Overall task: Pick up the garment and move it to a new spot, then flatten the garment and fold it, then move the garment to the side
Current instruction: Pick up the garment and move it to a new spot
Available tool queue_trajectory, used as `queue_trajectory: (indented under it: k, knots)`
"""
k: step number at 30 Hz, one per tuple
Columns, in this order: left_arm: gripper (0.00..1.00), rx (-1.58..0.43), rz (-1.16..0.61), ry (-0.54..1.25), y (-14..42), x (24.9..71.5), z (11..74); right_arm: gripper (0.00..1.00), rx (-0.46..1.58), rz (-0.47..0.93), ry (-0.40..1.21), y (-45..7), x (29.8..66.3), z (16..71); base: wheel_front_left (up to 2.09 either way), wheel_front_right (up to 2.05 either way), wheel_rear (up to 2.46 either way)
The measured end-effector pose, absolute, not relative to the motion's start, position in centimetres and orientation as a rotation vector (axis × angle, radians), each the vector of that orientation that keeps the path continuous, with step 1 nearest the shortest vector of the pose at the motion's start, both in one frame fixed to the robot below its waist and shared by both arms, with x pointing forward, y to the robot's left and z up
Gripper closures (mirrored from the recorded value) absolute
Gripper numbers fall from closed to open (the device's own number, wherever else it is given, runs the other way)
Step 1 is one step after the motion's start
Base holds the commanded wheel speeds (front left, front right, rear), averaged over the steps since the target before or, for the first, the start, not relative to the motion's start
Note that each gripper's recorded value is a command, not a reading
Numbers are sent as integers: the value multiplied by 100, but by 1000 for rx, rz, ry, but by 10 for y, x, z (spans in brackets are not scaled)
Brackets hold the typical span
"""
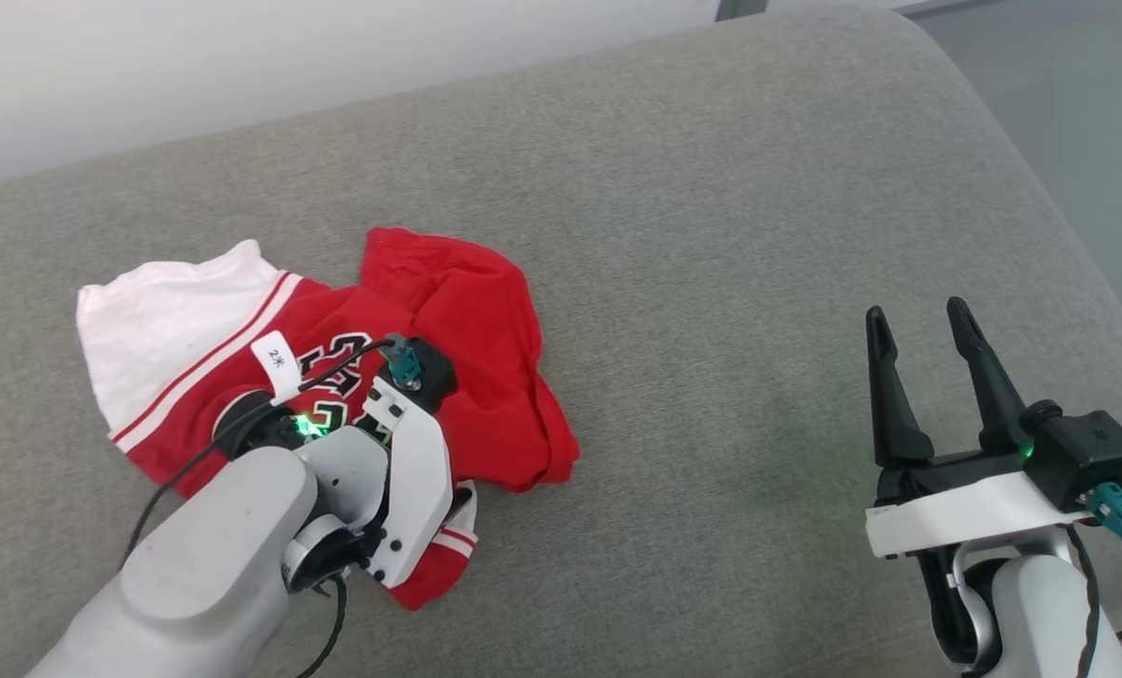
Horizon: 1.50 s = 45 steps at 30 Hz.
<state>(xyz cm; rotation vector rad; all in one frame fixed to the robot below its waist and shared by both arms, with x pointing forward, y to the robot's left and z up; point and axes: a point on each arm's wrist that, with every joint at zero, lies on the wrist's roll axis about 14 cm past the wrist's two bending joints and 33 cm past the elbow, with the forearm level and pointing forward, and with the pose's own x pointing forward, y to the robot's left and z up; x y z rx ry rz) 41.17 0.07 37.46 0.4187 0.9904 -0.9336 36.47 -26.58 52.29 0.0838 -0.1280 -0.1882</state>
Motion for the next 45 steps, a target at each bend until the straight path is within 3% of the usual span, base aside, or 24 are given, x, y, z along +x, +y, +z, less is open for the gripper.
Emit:
queue_trajectory:
  k: [7,21,32,45]
  knots:
    - [0,292,-863,858,10,434,403,0,72,-151,-155,-259,370,532,0,0,0]
    - [0,16,-594,343,79,466,504,0,52,-60,-166,-242,372,537,0,0,0]
    - [0,-98,-311,90,167,437,530,0,46,-5,-168,-229,368,539,0,0,0]
    - [0,-139,-88,46,238,383,509,0,40,25,-180,-222,369,543,0,0,0]
